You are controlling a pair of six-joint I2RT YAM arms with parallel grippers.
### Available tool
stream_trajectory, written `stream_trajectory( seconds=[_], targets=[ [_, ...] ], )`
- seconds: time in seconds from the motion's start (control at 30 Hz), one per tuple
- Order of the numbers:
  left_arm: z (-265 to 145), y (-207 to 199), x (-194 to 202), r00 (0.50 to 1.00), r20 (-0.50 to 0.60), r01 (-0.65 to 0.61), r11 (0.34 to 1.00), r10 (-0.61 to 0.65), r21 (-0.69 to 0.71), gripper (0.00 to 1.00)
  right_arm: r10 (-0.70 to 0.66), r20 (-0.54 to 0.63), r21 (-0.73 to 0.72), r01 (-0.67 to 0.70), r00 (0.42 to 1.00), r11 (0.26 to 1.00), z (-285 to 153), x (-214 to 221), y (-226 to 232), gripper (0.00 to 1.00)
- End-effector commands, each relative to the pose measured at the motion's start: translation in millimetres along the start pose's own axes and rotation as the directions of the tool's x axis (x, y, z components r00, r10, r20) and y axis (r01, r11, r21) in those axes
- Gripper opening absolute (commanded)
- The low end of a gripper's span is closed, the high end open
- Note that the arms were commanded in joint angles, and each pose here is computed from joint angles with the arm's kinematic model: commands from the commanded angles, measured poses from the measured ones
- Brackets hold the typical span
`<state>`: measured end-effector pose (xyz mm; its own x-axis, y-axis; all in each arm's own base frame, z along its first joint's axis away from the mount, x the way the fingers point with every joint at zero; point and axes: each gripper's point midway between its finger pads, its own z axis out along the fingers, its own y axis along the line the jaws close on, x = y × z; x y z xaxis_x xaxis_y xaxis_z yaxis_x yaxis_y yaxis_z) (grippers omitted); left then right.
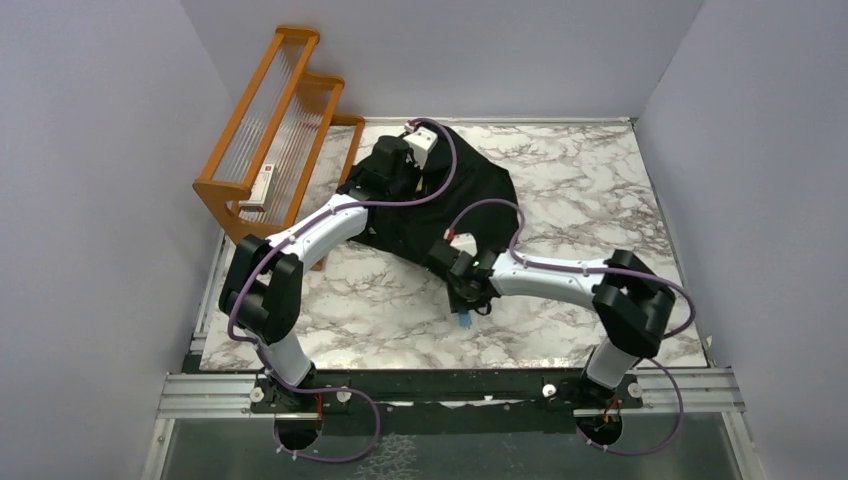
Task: Pack the student bag
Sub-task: Pick up the stationery from the center of the board, then place the stationery in the student bag.
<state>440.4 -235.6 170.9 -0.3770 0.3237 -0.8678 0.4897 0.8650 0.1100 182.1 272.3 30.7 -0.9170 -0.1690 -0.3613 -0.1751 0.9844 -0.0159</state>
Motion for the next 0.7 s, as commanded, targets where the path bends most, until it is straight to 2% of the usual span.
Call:
stream_trajectory(
  seconds=[0.0,0.2,0.43,0.67],
  targets=[
    [-18.2,3.6,-33.1,0.995,0.096,0.0,1.0,0.001,-0.01,0.0,-0.116,0.113,-0.09,0.127,0.987,0.988,-7.1,-30.6,-15.6,0.29],
    [-19.1,4.9,-33.6,0.995,0.097,-0.001,1.0,0.003,-0.016,0.0,-0.189,0.07,-0.119,0.197,0.979,0.973,4.8,-18.7,-20.1,0.33],
    [-18.4,4.1,-32.2,0.996,0.094,-0.003,1.0,0.004,-0.013,0.0,-0.173,0.016,-0.118,0.173,0.985,0.978,17.0,-1.9,-23.2,0.37],
    [-16.5,1.0,-31.4,0.996,0.091,0.003,1.0,-0.003,0.003,0.0,-0.137,-0.028,-0.061,0.135,0.99,0.989,20.8,10.9,-36.8,0.53]
  ],
)
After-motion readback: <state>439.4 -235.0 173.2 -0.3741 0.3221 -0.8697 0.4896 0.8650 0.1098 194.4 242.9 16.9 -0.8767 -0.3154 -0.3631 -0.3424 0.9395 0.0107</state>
